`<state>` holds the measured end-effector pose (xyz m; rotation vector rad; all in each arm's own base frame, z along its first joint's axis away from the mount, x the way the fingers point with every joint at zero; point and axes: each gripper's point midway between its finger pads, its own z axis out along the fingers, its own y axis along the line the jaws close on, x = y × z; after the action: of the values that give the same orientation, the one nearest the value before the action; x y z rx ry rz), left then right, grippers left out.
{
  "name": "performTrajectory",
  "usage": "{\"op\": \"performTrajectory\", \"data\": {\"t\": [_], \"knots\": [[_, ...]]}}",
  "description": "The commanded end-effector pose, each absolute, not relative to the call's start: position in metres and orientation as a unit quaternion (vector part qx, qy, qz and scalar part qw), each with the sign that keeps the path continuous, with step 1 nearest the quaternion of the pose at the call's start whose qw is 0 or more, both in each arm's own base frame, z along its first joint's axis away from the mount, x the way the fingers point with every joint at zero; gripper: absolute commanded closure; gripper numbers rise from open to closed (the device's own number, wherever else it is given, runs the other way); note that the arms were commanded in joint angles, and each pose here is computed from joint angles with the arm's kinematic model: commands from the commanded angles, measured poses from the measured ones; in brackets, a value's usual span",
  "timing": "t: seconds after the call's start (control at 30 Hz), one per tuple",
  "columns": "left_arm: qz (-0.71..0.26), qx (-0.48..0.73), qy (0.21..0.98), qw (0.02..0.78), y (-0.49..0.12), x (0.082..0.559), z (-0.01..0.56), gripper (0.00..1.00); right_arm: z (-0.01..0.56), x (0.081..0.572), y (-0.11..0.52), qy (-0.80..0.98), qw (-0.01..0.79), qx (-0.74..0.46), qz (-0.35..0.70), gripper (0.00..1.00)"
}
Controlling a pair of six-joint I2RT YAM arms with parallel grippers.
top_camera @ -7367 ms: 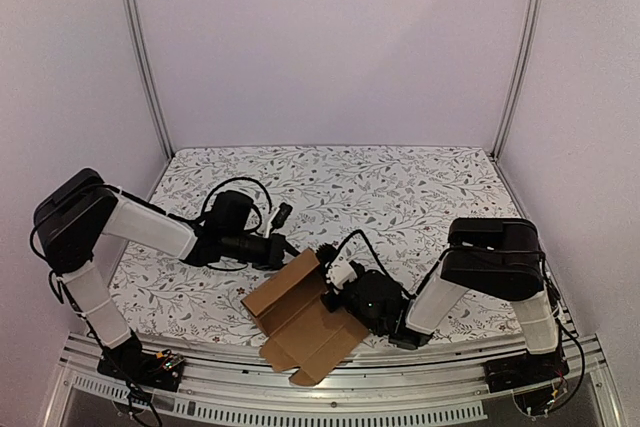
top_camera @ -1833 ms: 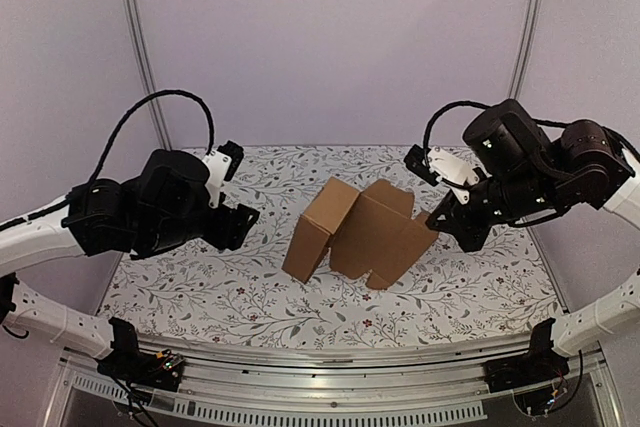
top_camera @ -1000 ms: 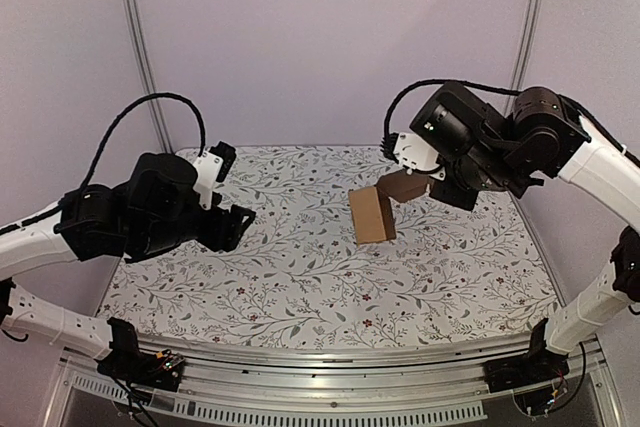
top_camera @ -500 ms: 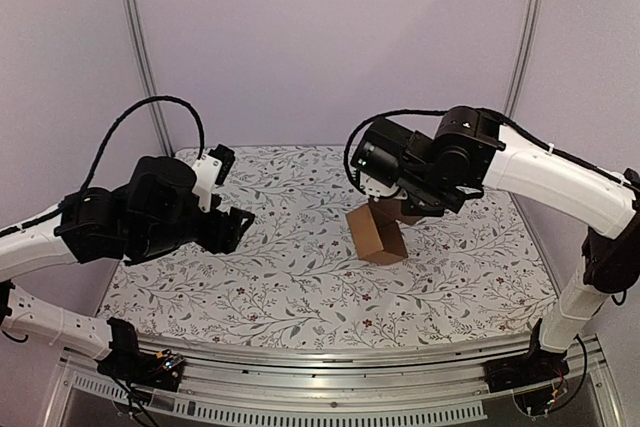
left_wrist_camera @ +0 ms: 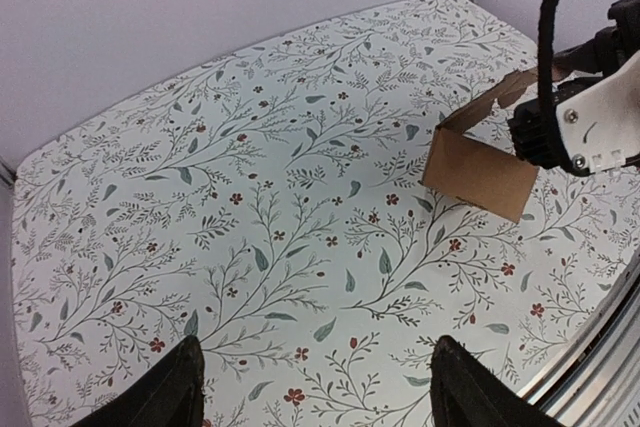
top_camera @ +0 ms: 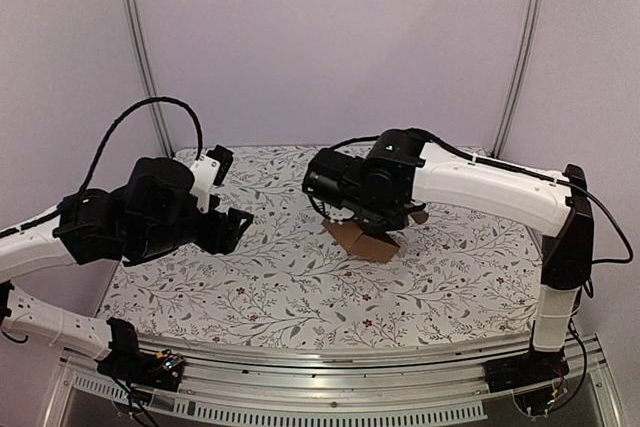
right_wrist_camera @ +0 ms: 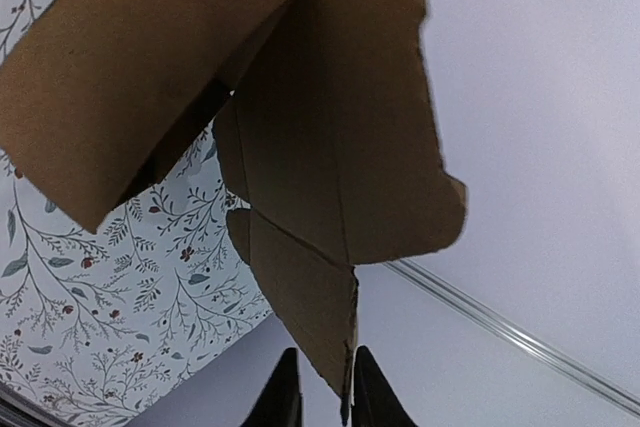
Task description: Fold the paper box
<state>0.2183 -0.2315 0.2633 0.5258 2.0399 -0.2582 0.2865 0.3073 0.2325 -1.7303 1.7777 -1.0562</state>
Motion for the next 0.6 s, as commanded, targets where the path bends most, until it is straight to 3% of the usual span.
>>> {"op": "performTrajectory", "data": {"t": [0.0,0.3,0.57], "knots": [[-0.102,0.211,0.84,0.489,-0.227,0.221,0.26,0.24,0.236,0.263,0.26,0.566,0.068,-0.69,-0.447,0.71],[-0.099,0.211,0.842,0.487,-0.226,0.222,0.256,0.24,0.236,0.263,0.296,0.571,0.113,-0.696,-0.42,0.54],[-0.109,0.22,0.848,0.47,-0.229,0.216,0.246,0.24,0.27,0.257,0.325,0.635,0.266,-0.665,-0.29,0.38]]}}
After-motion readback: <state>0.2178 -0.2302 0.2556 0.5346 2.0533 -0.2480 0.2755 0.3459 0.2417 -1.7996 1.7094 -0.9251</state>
